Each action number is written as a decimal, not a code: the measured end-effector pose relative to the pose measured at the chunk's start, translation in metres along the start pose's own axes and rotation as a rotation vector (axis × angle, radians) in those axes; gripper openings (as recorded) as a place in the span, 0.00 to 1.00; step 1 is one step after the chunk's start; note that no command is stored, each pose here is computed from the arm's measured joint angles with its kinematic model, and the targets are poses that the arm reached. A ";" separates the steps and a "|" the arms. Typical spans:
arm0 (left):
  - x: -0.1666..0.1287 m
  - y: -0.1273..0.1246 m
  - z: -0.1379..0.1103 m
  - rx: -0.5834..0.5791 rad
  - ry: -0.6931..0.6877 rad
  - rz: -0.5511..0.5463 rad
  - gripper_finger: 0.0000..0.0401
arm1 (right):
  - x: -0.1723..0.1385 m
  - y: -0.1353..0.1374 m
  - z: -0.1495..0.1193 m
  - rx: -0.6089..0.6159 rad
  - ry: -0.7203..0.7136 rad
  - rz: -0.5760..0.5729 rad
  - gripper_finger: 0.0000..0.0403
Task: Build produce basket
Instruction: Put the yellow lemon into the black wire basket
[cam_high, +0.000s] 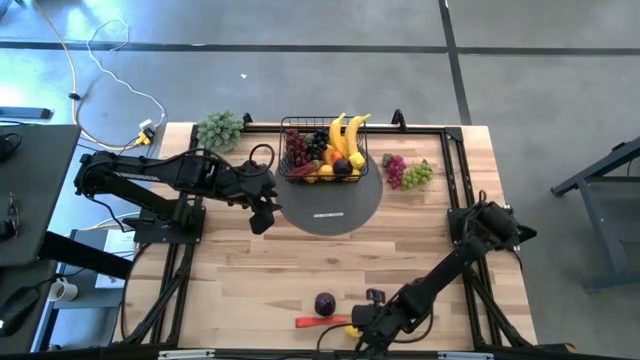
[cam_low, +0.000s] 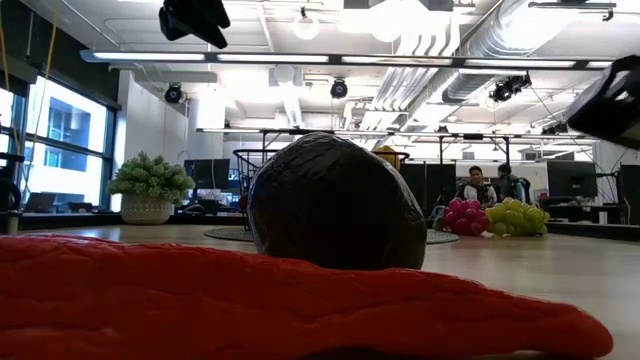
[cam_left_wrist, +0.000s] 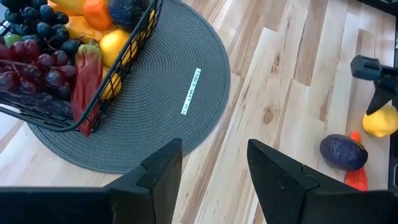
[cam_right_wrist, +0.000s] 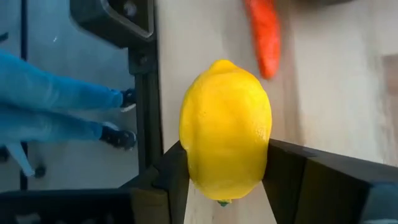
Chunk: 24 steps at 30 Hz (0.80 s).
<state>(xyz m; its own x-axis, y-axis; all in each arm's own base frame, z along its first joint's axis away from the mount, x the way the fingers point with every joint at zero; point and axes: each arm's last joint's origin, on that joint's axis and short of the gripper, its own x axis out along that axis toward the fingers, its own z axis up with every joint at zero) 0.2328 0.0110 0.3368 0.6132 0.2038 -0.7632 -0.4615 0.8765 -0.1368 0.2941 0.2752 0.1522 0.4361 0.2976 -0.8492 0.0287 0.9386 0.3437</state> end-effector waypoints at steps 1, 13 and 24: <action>0.000 0.000 0.000 0.000 -0.001 0.000 0.43 | -0.003 0.001 -0.001 0.016 -0.008 -0.014 0.34; 0.000 0.000 0.001 -0.001 -0.010 0.001 0.43 | -0.028 -0.004 0.008 0.252 -0.122 -0.100 0.34; 0.000 0.000 0.002 -0.002 -0.027 0.023 0.43 | -0.063 -0.039 0.037 0.412 -0.285 -0.292 0.34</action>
<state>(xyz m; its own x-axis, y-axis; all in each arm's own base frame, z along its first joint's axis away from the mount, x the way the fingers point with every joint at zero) 0.2338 0.0120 0.3379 0.6199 0.2354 -0.7485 -0.4768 0.8706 -0.1211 0.2986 0.2136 0.2072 0.5807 -0.0755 -0.8106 0.5072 0.8124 0.2876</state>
